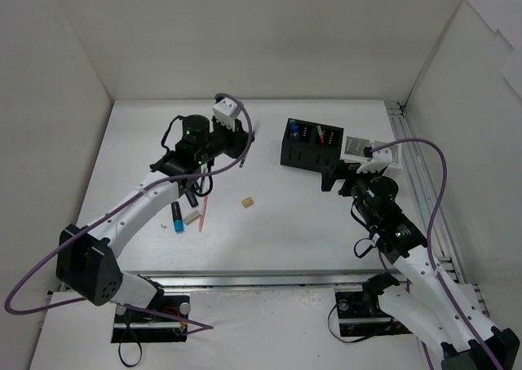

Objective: Sort the stationery into containers
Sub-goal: Pick up the pen from the center of the board, then place the pen in the storage box.

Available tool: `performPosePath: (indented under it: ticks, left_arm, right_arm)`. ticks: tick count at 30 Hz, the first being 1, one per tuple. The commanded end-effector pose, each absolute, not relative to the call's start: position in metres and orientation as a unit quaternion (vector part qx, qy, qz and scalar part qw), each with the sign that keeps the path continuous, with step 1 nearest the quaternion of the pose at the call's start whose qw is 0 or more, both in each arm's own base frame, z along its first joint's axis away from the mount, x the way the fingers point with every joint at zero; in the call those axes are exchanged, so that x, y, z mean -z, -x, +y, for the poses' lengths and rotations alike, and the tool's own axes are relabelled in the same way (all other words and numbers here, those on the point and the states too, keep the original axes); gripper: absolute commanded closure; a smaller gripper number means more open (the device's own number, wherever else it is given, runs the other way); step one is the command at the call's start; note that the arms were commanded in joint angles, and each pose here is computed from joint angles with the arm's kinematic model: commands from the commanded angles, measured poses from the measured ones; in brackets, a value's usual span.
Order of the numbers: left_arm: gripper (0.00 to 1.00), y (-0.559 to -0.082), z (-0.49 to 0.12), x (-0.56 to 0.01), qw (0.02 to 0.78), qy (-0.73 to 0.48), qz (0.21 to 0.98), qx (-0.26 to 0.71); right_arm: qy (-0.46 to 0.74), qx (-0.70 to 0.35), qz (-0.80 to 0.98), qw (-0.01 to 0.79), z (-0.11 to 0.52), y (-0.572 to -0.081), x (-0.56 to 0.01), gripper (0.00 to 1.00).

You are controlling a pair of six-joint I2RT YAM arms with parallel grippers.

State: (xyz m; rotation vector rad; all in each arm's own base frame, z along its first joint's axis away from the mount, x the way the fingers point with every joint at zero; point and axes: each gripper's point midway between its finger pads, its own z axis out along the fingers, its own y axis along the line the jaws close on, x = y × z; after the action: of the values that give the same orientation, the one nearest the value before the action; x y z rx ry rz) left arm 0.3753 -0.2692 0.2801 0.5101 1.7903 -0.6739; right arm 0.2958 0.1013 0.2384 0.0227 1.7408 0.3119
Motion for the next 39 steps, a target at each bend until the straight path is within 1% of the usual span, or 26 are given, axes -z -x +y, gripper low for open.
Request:
performPosePath:
  ticks: [1, 4, 8, 9, 11, 12, 13, 14, 18, 22, 23, 25, 26, 27, 31, 32, 34, 35, 37, 39]
  left_arm:
    - [1.0, -0.342, -0.313, -0.361, 0.623, -0.384, 0.576, 0.363]
    - [1.0, -0.336, -0.325, -0.367, 0.616, -0.421, 0.543, 0.384]
    - [1.0, -0.334, -0.334, -0.357, 0.589, -0.436, 0.545, 0.407]
    - [1.0, -0.331, -0.338, -0.356, 0.586, -0.437, 0.544, 0.412]
    - [1.0, -0.33, -0.337, -0.355, 0.591, -0.432, 0.541, 0.414]
    - [1.0, -0.33, -0.337, -0.354, 0.591, -0.43, 0.541, 0.415]
    - [1.0, -0.328, -0.339, -0.353, 0.591, -0.43, 0.541, 0.416]
    - [1.0, -0.329, -0.339, -0.352, 0.593, -0.428, 0.542, 0.414]
    - [1.0, -0.324, -0.346, -0.351, 0.588, -0.429, 0.543, 0.42]
    - [1.0, -0.325, -0.349, -0.347, 0.583, -0.423, 0.552, 0.421]
    - [1.0, -0.325, -0.349, -0.347, 0.582, -0.423, 0.553, 0.421]
    - [1.0, -0.324, -0.35, -0.344, 0.584, -0.42, 0.557, 0.415]
    - [1.0, -0.324, -0.349, -0.344, 0.585, -0.419, 0.557, 0.414]
    - [1.0, -0.322, -0.352, -0.342, 0.584, -0.419, 0.558, 0.415]
    - [1.0, -0.324, -0.352, -0.337, 0.579, -0.415, 0.568, 0.411]
    - [1.0, -0.323, -0.352, -0.336, 0.577, -0.414, 0.57, 0.413]
    - [1.0, -0.322, -0.351, -0.335, 0.577, -0.416, 0.567, 0.415]
    - [1.0, -0.321, -0.351, -0.336, 0.577, -0.417, 0.566, 0.416]
    - [1.0, -0.32, -0.351, -0.336, 0.576, -0.417, 0.566, 0.416]
    - [1.0, -0.319, -0.35, -0.333, 0.574, -0.417, 0.568, 0.417]
  right_arm:
    - [0.011, -0.191, 0.729, 0.657, 0.121, -0.296, -0.284, 0.02]
    - [0.038, -0.23, 0.711, 0.663, 0.137, -0.294, -0.296, 0.02]
    - [0.108, -0.333, 0.652, 0.673, 0.181, -0.288, -0.333, 0.02]
    - [0.108, -0.353, 0.655, 0.659, 0.191, -0.293, -0.331, 0.02]
    - [0.124, -0.393, 0.629, 0.659, 0.205, -0.293, -0.347, 0.02]
    - [0.115, -0.412, 0.638, 0.64, 0.214, -0.3, -0.339, 0.02]
    - [0.115, -0.425, 0.63, 0.64, 0.219, -0.302, -0.345, 0.02]
    - [0.108, -0.437, 0.63, 0.632, 0.226, -0.309, -0.344, 0.05]
    - [0.093, -0.44, 0.636, 0.627, 0.239, -0.331, -0.343, 0.12]
    - [0.09, -0.45, 0.624, 0.633, 0.251, -0.335, -0.349, 0.16]
    - [0.085, -0.447, 0.622, 0.637, 0.252, -0.337, -0.351, 0.19]
    - [0.085, -0.444, 0.62, 0.641, 0.254, -0.337, -0.352, 0.23]
    - [0.078, -0.441, 0.618, 0.646, 0.254, -0.339, -0.354, 0.29]
    - [0.075, -0.438, 0.617, 0.649, 0.253, -0.339, -0.355, 0.32]
    - [0.066, -0.428, 0.614, 0.66, 0.248, -0.339, -0.358, 0.37]
    - [0.061, -0.423, 0.612, 0.665, 0.246, -0.339, -0.36, 0.41]
    - [0.057, -0.419, 0.61, 0.67, 0.244, -0.339, -0.363, 0.46]
    - [0.06, -0.418, 0.608, 0.673, 0.244, -0.339, -0.365, 0.51]
    - [0.06, -0.411, 0.604, 0.68, 0.242, -0.341, -0.369, 0.52]
    - [0.045, -0.394, 0.601, 0.694, 0.233, -0.344, -0.373, 0.51]
